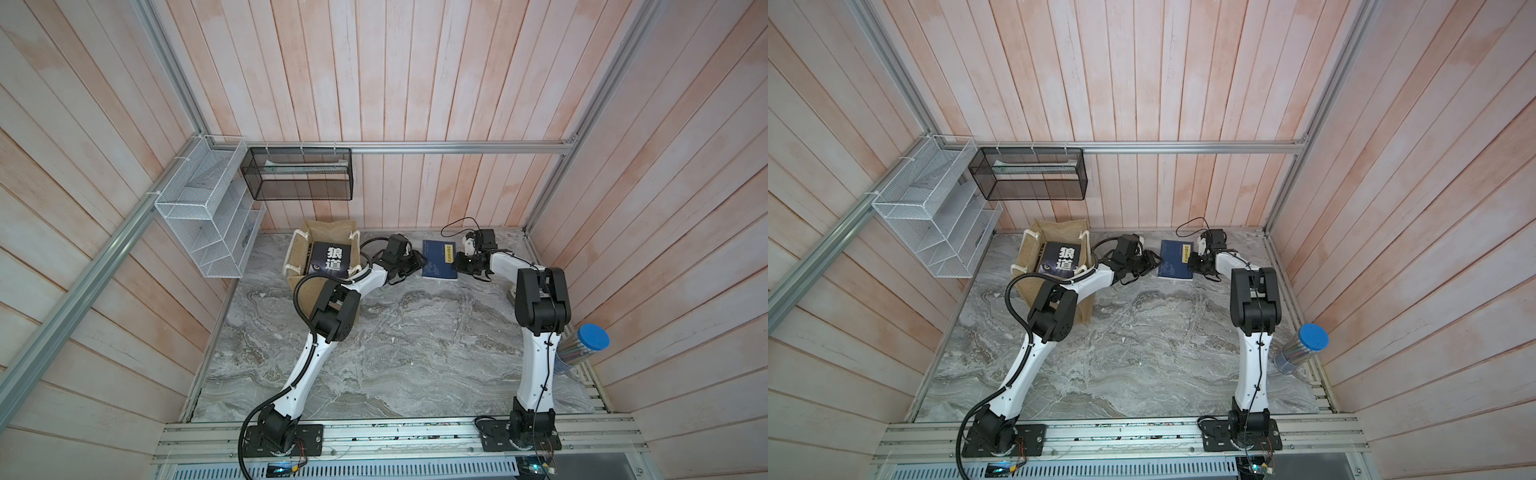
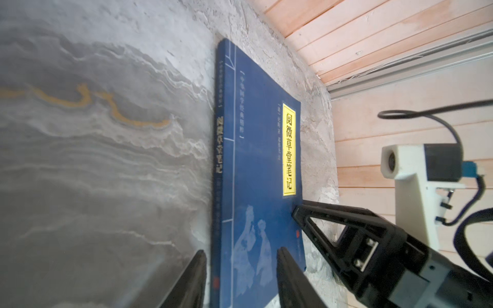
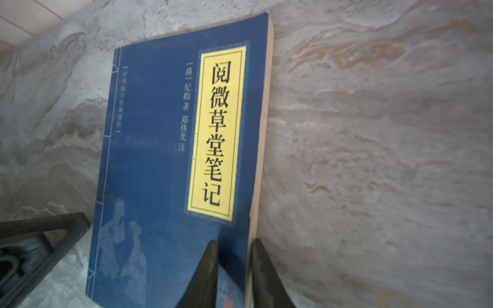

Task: Put the books into the canvas bag
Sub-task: Pick up the book from the center of the board.

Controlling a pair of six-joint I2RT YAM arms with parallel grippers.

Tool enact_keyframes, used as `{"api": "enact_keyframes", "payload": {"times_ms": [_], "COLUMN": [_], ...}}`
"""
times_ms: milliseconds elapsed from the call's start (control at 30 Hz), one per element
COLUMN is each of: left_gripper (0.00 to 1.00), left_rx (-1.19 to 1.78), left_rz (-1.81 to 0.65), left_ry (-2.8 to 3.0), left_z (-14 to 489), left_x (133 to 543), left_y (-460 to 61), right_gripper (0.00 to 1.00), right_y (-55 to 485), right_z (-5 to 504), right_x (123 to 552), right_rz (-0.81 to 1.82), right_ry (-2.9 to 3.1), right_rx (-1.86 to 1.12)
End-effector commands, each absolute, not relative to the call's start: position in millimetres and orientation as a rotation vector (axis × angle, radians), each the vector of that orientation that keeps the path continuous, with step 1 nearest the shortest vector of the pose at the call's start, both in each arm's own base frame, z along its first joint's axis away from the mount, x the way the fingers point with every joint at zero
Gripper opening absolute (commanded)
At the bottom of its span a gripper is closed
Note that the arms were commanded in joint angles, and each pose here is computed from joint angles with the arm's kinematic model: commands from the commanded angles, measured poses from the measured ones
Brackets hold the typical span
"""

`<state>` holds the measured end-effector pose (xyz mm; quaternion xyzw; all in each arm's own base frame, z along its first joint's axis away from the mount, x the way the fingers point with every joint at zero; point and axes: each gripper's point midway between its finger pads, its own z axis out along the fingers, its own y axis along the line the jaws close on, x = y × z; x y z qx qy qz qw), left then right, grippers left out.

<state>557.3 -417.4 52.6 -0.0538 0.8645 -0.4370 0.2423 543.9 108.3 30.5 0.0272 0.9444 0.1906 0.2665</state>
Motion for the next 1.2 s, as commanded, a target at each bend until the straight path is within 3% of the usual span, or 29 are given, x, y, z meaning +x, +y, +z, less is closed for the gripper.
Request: {"api": "enact_keyframes", "payload": {"times_ms": [0,500,867,1000,1167], "left_gripper": [0.46,0.44,0.16,0.06,0.02], "left_rx": [-0.144,-0.103,-0.057,-0.005,0.148], "left_rz": [-1.231,-1.361,-1.489,-1.429,-1.323], "left_ry": [2.396,2.421,2.349,2.359,2.280], "left_z": [44,86,112,120,162], "left_x": [551,437,383,375,377], "left_y": [-420,-371,-352,-344,-335], "right_gripper": [0.23,0.20,0.20,0.30,0.42], "right_y": [134,189,214,213,201], "right_z": [7,18,11,29,79], "right_x": [503,404,345,347,360], "right_rz": [0.553,0.588,0.669,0.639,0.563], "right_ry": [2.688,2.736,2.788,2.742,2.612], "right_rx": [0.011,-0.147,-0.165,-0.157,-0.155]}}
